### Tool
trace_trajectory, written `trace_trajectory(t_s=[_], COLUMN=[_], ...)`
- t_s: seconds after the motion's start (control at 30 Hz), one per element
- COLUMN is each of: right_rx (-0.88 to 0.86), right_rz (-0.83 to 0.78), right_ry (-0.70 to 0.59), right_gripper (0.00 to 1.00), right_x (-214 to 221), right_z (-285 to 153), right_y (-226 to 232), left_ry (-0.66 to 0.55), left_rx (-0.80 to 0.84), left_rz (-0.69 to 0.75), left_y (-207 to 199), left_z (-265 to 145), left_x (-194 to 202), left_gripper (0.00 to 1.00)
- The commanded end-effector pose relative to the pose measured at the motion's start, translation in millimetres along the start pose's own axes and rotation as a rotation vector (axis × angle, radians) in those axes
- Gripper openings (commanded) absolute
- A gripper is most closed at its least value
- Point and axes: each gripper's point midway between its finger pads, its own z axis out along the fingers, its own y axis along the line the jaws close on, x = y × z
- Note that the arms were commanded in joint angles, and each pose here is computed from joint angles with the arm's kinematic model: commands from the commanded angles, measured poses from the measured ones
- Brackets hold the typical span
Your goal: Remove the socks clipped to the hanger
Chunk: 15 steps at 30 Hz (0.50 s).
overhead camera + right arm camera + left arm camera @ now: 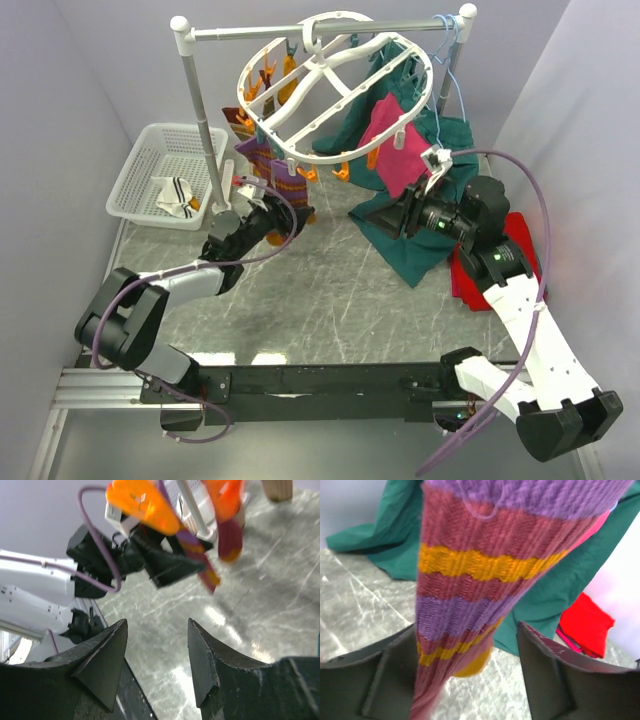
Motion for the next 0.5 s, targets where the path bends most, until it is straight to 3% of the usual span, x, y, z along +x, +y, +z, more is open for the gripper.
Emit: trace_trajectory(t_s=[0.0, 0.2, 0.3, 0.47], right_rx=[0.023, 0.008, -0.004, -0.033], right_rz=[-0.034, -0.033, -0.024, -0.038], right_ry=[0.016, 0.04, 0.059, 0.069], right_gripper=[0.58, 0.58, 0.58, 0.59], right_x=[12.3, 31.3, 41.8, 44.5], right_z=[-4.4, -4.7, 0.3, 13.4], right_y=[4.5, 14.1, 17.8, 35.1], left_ry=[-0.081, -0.027, -0.001, -0.003], left_rx=[0.12, 0.14, 0.168, 0.208], left_rz=[0.087, 0.039, 0.031, -0.042], left_y=[-21.3, -38.8, -58.0, -83.6], left_z=[12.3, 7.8, 6.5, -5.2], left_x=[-23.0, -10.5, -8.2, -11.2], left_gripper=[0.57, 0.15, 0.04, 0.01])
